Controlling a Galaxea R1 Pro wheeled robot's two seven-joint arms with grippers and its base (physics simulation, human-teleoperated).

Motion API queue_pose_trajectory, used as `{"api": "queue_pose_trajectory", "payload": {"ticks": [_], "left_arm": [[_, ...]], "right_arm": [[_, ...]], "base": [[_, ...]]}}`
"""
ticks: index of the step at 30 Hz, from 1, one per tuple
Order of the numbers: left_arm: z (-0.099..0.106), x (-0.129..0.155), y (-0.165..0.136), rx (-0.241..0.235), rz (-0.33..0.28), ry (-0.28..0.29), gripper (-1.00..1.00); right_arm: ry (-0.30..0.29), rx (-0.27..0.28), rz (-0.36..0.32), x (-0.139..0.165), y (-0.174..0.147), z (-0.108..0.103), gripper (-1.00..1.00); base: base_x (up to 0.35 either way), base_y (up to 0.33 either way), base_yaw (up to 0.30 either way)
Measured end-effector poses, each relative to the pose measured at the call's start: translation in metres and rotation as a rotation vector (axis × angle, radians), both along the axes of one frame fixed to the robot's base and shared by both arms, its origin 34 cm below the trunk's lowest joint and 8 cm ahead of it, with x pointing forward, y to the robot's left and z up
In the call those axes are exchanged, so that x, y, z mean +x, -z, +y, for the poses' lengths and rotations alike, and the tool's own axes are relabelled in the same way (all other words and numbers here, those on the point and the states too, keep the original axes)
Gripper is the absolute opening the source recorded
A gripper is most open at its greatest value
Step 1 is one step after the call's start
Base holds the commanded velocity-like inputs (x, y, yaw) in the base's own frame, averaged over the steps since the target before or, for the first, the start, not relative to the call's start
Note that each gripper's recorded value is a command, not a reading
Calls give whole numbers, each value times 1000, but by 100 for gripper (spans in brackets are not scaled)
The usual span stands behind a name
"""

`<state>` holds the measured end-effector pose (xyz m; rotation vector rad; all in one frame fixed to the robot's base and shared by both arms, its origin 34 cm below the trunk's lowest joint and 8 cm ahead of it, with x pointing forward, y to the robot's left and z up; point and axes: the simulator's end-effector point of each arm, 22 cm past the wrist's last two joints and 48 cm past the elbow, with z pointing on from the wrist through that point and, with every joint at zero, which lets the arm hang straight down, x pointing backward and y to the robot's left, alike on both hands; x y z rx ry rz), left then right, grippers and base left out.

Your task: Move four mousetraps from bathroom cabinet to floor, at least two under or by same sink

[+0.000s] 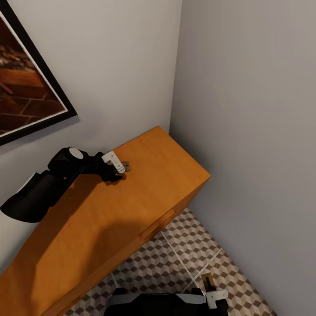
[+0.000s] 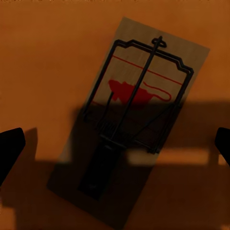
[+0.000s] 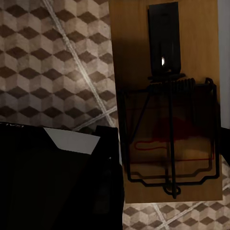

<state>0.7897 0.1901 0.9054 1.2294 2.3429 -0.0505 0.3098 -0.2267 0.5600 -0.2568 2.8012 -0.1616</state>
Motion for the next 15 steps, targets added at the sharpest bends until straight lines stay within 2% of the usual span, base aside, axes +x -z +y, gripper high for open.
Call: {"api": "queue_pose_trajectory", "payload": {"ticks": [15], "left_arm": [[-2, 0, 0, -1, -6, 7, 100]], "right_arm": [[0, 0, 5, -2, 1, 0, -100]], "base": [[0, 0, 0]]}}
